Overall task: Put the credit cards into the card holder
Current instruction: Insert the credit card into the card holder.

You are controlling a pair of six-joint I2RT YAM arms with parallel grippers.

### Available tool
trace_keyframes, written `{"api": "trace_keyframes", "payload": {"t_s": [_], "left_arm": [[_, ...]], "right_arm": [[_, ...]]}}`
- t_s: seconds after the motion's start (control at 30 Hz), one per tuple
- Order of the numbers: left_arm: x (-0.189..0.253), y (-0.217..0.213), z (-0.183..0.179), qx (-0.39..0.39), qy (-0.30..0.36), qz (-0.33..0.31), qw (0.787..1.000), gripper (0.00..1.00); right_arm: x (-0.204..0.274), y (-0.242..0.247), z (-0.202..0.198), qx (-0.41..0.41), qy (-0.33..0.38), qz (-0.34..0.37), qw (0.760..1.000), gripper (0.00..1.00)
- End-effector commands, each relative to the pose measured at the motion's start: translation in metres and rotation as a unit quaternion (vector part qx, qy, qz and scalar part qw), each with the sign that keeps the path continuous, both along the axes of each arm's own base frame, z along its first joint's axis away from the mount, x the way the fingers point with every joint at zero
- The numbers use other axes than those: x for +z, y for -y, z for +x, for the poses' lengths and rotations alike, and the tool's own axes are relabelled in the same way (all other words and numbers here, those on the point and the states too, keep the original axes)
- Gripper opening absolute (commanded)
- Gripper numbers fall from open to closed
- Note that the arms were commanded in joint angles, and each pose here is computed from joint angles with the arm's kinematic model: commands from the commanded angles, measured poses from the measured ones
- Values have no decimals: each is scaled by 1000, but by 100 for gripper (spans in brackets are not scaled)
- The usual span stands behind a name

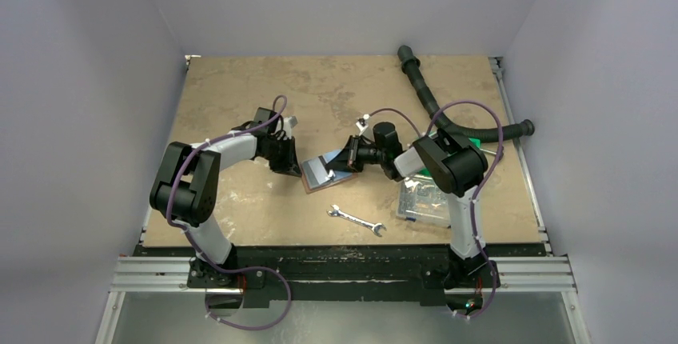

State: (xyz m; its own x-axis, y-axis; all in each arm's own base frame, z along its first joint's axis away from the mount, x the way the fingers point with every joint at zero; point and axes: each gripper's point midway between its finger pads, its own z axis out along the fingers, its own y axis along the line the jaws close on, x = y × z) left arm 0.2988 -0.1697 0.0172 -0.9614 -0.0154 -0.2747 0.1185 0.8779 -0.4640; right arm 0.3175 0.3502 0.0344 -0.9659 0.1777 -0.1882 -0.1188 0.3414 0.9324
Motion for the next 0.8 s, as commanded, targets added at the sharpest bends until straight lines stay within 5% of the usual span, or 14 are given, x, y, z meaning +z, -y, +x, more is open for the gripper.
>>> {"api": "trace_keyframes", "payload": {"t_s": [0.0,0.63,0.77], "left_arm": [[-11,-2,-5,-10,-12,10,1000,0],[-10,0,-6,-12,-11,6,1000,0],[-9,-1,-6,-11,-11,8,1000,0]], "right_arm": [[15,-12,-12,5,21,5,1000,0],[20,-13,-15,-72,27,3,997,1],[22,-13,-17,-57,27,10,998,8]]}}
